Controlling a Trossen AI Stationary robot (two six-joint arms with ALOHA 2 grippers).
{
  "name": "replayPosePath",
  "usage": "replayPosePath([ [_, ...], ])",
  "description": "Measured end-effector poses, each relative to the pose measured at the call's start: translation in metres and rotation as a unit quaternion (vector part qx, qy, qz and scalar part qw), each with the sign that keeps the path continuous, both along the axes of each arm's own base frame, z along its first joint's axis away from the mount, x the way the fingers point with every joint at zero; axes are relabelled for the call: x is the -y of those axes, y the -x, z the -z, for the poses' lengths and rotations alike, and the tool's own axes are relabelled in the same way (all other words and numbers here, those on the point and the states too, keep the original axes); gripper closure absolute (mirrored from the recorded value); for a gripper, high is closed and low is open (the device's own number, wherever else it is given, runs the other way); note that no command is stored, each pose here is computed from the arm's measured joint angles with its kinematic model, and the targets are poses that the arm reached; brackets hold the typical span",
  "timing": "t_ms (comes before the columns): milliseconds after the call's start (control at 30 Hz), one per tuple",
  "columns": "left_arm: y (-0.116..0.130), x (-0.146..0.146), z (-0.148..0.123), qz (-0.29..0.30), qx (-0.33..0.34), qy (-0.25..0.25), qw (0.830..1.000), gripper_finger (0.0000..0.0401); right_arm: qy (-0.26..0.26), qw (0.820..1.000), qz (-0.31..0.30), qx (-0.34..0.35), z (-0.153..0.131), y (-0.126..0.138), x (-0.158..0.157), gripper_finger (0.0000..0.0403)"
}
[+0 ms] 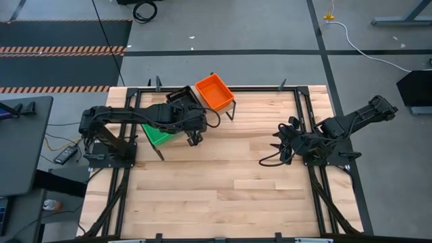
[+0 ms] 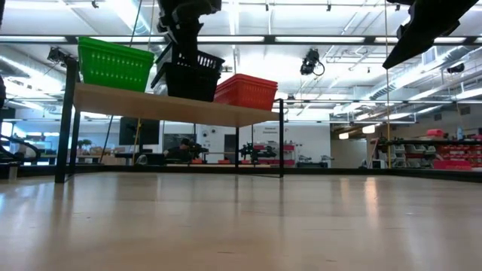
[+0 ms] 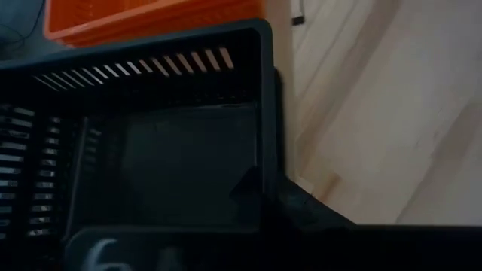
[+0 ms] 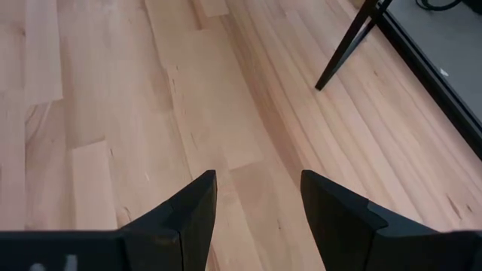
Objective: Stack baskets on shelf by color
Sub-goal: Stack the black basket on the black baskets on the shelf, then return to Home Position
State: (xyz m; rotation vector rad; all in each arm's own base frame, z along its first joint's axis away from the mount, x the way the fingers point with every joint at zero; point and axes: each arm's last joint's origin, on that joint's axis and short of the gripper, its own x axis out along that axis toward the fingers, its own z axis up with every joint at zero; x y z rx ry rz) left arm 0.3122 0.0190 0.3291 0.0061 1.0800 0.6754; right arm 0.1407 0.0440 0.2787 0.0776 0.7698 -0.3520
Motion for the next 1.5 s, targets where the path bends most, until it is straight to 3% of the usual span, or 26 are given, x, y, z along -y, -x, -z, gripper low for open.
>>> replayPosePath([
  [333, 0.000, -0.004, 0.000, -0.036, 0.018, 0.015, 0.999, 0.0330, 0.000, 1.000, 0.000, 0.000, 0.000, 0.000, 0.000, 0.0203],
  [567, 0.000, 0.005, 0.000, -0.020, 0.017, 0.015, 1.000, 0.0292, -0.001, 1.000, 0.000, 0.000, 0.000, 0.000, 0.000, 0.0203],
  [800, 0.001, 0.021, 0.000, -0.002, 0.009, -0.014, 1.000, 0.0290, 0.002, 1.000, 0.003, 0.002, 0.000, 0.000, 0.000, 0.0203],
  [933, 0.006, 0.019, 0.001, -0.030, -0.005, -0.045, 0.999, 0.0293, 0.001, 1.000, 0.003, 0.005, -0.001, -0.001, 0.000, 0.0203],
  [1267, 0.004, 0.011, 0.001, -0.043, 0.006, -0.018, 0.999, 0.0283, 0.001, 1.000, 0.003, 0.005, -0.001, -0.001, 0.000, 0.0203],
  [1500, 0.003, 0.011, -0.005, -0.053, 0.032, -0.044, 0.997, 0.0282, 0.001, 1.000, 0.003, 0.005, -0.001, -0.001, 0.000, 0.0203],
])
